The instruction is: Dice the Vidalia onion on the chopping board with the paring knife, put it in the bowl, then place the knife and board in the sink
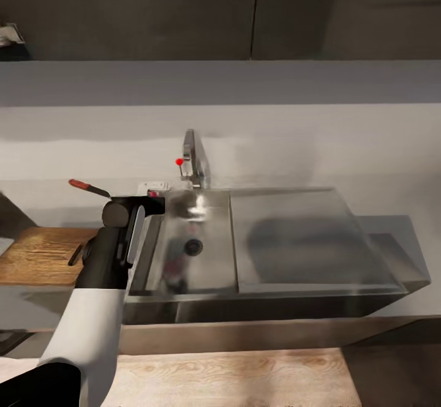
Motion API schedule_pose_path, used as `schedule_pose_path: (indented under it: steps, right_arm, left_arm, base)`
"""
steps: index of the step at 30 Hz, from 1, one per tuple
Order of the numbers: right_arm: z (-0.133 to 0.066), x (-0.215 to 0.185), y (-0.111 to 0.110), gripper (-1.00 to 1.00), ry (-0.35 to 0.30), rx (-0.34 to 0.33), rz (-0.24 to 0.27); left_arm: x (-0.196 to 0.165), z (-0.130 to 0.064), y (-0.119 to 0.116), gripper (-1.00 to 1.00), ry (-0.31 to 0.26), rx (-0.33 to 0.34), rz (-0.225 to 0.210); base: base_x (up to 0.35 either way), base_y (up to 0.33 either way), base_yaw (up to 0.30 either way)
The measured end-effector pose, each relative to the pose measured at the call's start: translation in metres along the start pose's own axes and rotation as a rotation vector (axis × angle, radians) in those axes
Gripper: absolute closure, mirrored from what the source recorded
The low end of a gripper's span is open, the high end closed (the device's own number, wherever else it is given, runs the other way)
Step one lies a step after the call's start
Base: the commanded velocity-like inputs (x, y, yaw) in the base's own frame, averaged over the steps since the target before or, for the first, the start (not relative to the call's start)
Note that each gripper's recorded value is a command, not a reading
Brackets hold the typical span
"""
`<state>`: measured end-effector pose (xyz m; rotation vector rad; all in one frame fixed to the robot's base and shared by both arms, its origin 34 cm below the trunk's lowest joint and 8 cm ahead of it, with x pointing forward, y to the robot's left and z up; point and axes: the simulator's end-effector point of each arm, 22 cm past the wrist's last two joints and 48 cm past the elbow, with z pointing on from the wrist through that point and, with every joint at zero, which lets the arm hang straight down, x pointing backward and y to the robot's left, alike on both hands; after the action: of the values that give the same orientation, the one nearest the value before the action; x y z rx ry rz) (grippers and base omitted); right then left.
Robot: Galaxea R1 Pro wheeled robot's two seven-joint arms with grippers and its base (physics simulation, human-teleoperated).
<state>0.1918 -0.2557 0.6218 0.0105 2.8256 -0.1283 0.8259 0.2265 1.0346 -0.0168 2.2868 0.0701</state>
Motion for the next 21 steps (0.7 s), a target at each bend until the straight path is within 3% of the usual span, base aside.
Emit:
schedule_pose_path:
  steps: [21]
  right_arm:
    - [0.0000, 0.0000, -0.0002, -1.00, 0.000, 0.000, 0.000]
  left_arm:
    - [0.0034, 0.0019, -0.0001, 1.00, 0.009, 0.000, 0.001]
  base:
    - [-0.016, 0.293, 0.000]
